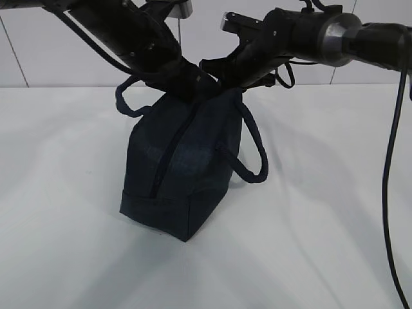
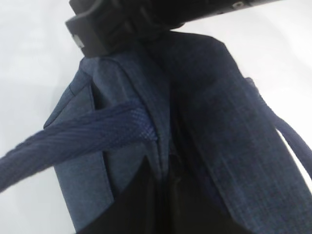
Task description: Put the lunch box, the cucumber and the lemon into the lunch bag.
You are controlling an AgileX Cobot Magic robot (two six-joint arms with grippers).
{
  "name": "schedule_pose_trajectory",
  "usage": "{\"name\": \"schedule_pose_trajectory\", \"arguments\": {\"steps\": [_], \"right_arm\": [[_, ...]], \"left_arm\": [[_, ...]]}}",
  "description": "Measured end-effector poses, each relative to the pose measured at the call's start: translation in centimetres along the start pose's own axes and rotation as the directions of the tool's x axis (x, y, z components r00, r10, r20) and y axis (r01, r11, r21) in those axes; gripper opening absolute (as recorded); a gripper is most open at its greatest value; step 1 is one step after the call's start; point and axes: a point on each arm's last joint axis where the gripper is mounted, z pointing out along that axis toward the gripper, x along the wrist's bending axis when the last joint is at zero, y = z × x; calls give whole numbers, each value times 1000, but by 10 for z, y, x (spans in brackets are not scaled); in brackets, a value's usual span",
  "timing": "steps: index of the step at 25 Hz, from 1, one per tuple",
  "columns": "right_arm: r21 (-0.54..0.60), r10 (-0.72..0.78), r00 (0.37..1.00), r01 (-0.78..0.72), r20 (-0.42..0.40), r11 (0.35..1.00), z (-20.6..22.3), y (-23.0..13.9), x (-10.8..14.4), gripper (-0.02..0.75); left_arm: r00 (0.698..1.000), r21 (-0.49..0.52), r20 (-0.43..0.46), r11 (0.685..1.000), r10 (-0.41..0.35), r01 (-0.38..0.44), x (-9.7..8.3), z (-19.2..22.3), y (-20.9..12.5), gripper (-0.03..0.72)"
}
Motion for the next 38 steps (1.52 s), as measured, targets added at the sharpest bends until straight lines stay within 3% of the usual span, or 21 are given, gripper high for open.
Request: {"name": "schedule_pose_trajectory", "arguments": {"steps": [22, 25, 29, 33, 38], "right_arm": [[25, 2, 1000, -2, 1, 1000, 1, -3, 0, 21], [26, -31, 999, 30, 20, 999, -3, -1, -1, 81], [26, -53, 998, 52, 32, 998, -10, 4, -1, 231], [18, -88, 995, 88, 44, 996, -27, 17, 4, 330], [75, -163, 981, 155, 105, 985, -63, 35, 9, 347]], "left_arm": [[1000, 51, -3, 998, 23, -23, 0, -1, -5, -8], [1000, 60, 1, 998, 23, -23, 0, -1, -5, -6], [1000, 69, -3, 998, 11, -11, 0, -1, -6, 3], [1000, 101, -20, 995, 8, -6, 2, -2, -8, 78], [999, 131, -35, 991, 12, -8, 3, -3, -11, 305]]}}
